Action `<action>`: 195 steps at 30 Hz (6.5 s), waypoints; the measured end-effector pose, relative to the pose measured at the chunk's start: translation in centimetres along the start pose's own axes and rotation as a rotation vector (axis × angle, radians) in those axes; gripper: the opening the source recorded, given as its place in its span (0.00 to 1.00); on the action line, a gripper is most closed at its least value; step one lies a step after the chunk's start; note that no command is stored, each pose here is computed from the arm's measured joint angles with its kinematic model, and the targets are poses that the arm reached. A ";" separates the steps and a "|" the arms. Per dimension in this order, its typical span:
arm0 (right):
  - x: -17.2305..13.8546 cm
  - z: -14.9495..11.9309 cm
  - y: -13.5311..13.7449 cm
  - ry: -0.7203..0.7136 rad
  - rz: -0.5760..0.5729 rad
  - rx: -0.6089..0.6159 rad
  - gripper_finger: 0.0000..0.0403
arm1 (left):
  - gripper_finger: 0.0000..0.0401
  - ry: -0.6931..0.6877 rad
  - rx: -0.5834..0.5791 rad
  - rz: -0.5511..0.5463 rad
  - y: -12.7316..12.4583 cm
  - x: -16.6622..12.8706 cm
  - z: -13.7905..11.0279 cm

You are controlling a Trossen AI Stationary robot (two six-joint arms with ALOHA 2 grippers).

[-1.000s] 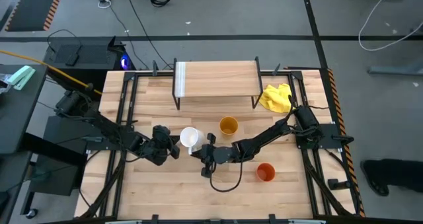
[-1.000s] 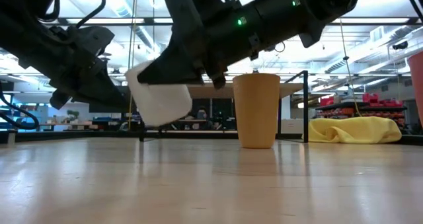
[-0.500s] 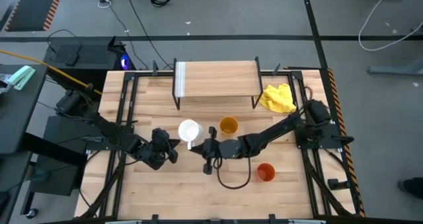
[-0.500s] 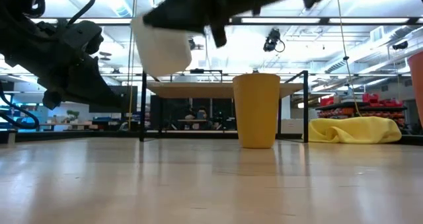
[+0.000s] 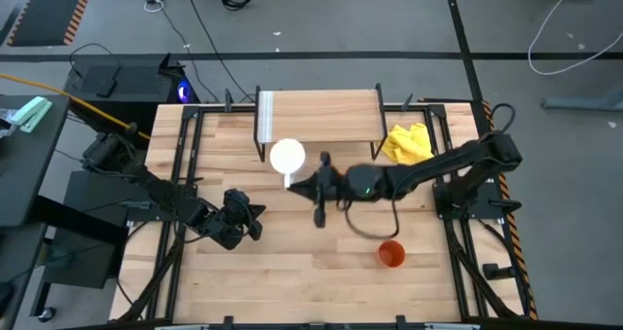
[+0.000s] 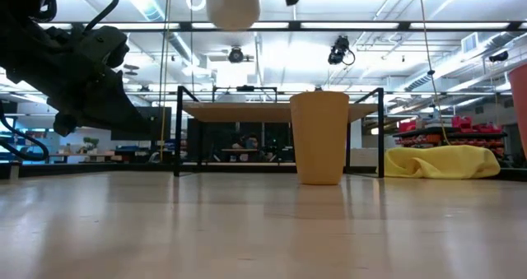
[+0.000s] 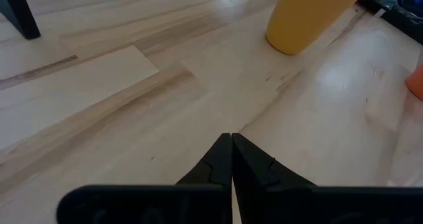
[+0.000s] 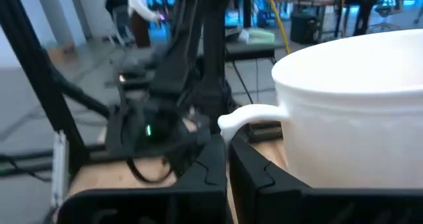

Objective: Stack small to large cups/mugs on shelf
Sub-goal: Put the white mug on the shelf, then put the orange cup on the shelf

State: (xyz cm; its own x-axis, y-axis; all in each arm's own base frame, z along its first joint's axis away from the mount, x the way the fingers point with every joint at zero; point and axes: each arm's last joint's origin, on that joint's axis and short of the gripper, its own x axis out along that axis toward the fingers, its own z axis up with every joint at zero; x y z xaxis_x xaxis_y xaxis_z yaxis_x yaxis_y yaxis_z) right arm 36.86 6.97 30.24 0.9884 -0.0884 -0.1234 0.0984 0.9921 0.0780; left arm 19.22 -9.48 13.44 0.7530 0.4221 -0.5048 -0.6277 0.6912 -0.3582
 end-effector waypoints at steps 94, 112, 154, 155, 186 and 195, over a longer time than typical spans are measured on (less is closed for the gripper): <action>7.0 -6.1 -19.2 -0.072 0.012 0.220 0.02 | 0.06 -0.018 0.028 0.018 0.1 0.2 0.2; 7.0 -6.5 -19.3 -0.044 -0.026 0.255 0.21 | 0.05 -0.018 0.028 0.019 0.1 0.2 0.2; 4.1 -3.2 -13.8 0.125 -0.133 0.110 0.22 | 0.05 -0.017 0.028 0.019 0.1 0.2 0.2; 3.8 -2.9 -13.3 0.137 -0.133 0.099 0.22 | 0.05 -0.017 0.028 0.019 0.1 0.2 0.2; -11.9 2.2 -1.2 0.497 -0.070 0.281 0.21 | 0.07 -0.017 0.030 0.018 0.1 0.2 0.2; -14.6 -0.3 0.5 0.757 -0.189 0.424 0.20 | 0.05 -0.017 0.029 0.018 0.1 0.2 0.2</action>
State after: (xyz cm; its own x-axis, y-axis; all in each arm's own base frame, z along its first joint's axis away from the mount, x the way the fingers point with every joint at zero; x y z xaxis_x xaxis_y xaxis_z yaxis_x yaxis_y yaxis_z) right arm 22.40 8.81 31.84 0.6250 -0.0156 -0.7805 0.4347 0.8374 0.3314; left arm 19.34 -9.16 13.44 0.7448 0.4450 -0.4972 -0.6356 0.7000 -0.3256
